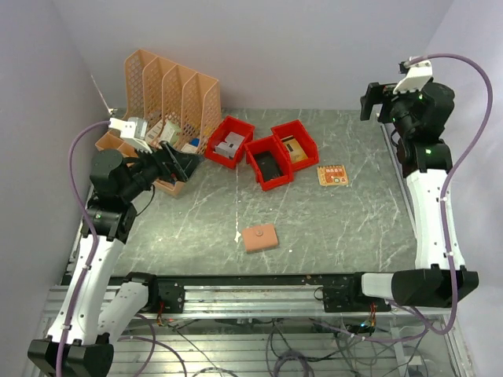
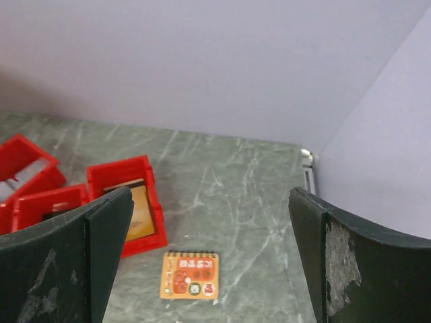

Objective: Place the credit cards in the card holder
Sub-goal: Open the card holder at the center of the board.

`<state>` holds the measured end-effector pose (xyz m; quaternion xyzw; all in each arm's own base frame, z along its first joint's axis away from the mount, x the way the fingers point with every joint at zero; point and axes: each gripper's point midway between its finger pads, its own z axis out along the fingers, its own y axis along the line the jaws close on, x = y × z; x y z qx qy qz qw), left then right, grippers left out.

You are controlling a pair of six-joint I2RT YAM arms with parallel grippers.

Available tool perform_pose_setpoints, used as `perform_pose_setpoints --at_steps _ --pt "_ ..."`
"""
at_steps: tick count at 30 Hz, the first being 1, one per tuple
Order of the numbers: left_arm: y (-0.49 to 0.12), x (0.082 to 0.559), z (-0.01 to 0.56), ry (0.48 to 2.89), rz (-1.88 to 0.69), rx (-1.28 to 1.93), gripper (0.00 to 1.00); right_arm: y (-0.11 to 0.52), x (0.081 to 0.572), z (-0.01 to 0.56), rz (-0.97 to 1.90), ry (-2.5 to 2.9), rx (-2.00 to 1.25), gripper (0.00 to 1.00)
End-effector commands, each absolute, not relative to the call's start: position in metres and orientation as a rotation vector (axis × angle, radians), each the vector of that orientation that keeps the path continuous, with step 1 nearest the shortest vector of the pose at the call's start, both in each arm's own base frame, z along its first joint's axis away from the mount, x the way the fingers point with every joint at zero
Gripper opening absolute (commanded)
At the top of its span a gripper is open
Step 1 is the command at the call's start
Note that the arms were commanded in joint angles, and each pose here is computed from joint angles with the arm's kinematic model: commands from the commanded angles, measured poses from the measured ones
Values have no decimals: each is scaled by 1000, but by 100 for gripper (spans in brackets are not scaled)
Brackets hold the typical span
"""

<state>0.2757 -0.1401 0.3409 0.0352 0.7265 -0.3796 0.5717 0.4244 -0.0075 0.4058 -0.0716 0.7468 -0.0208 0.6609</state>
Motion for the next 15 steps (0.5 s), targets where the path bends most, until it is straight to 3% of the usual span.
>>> perform_pose_setpoints --at_steps 1,15 --pt "-150 263 362 1662 -992 109 99 9 415 387 88 1766 -138 100" --pt "-166 246 284 1732 -1192 69 97 113 354 323 687 1719 -691 100"
